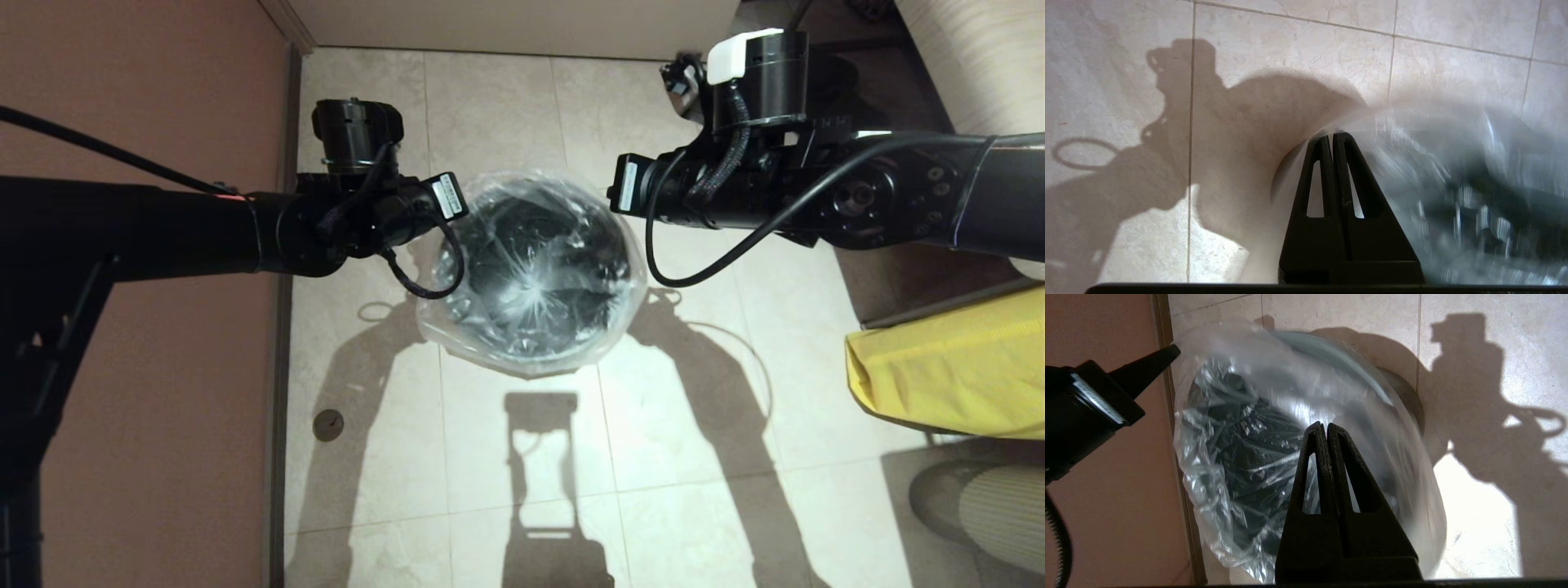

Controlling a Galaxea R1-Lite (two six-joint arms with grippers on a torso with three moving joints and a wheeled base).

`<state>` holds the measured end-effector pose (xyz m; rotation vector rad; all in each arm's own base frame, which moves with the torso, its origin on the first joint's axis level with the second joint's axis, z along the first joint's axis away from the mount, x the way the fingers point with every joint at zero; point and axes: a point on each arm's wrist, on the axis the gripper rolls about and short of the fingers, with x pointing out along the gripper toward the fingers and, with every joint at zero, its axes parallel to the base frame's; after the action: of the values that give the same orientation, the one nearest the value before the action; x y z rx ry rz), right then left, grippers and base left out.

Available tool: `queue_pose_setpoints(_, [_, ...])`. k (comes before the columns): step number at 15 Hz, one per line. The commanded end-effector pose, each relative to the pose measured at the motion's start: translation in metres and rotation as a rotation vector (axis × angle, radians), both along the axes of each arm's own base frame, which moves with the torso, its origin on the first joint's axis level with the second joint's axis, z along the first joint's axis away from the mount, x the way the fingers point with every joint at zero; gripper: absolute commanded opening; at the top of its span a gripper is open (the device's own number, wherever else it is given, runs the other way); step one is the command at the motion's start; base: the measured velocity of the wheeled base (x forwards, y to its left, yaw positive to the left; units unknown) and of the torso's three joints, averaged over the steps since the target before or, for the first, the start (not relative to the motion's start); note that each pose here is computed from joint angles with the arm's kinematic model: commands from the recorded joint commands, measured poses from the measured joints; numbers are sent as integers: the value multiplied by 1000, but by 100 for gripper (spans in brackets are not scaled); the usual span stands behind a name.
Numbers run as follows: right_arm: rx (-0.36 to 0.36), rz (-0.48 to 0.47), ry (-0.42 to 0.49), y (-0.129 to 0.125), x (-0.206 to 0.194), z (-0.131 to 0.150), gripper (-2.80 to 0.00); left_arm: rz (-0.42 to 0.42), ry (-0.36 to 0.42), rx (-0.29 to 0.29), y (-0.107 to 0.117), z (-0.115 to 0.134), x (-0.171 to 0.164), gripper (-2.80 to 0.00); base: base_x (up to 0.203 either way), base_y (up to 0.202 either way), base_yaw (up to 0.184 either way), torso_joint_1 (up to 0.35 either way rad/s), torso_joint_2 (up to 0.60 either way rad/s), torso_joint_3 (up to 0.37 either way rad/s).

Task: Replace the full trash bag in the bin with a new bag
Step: Put the new garbage bag on the trash can

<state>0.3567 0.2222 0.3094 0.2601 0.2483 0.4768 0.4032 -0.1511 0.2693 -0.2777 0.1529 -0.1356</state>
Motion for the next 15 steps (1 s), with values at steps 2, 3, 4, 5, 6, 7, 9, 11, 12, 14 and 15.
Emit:
queue_pose_setpoints(2, [1,0,0,0,0,0,-280,-20,-16,-10,-7,7,-8,-280,0,0,0,0,0,0])
queue_pose_setpoints(3, [3,4,-4,1,-1,1,-280,-20,-18,-10,-7,7,-7,-280,0,0,0,0,0,0])
queue_pose_setpoints(4, [6,12,-7,3,-2,1,-280,-20,-18,-10,-7,7,-7,-280,0,0,0,0,0,0])
queue_pose_setpoints(5, [14,27,-15,5,-2,2,-280,-20,-15,-9,-7,6,-7,-280,0,0,0,0,0,0])
queue_pose_setpoints(6, [33,55,-38,8,-1,2,-280,-20,-15,-9,-7,6,-7,-280,0,0,0,0,0,0])
queue_pose_setpoints(7, [42,79,-50,12,1,0,-280,-24,-14,-7,-9,6,-7,-280,0,0,0,0,0,0])
queue_pose_setpoints(9, [56,100,-73,22,4,-4,-280,-30,1,-1,-13,-2,-2,-280,0,0,0,0,0,0])
queue_pose_setpoints(11, [30,105,-82,26,10,-13,-280,-40,10,2,-18,-7,-1,-280,0,0,0,0,0,0])
queue_pose_setpoints(12, [19,107,-83,28,12,-17,-280,-42,6,2,-18,-6,0,-280,0,0,0,0,0,0])
queue_pose_setpoints(14, [5,109,-86,30,17,-24,-280,-53,-14,-9,-19,0,0,-280,0,0,0,0,0,0])
queue_pose_setpoints(15, [-8,109,-96,32,21,-29,-280,-53,-19,-13,-20,1,1,-280,0,0,0,0,0,0])
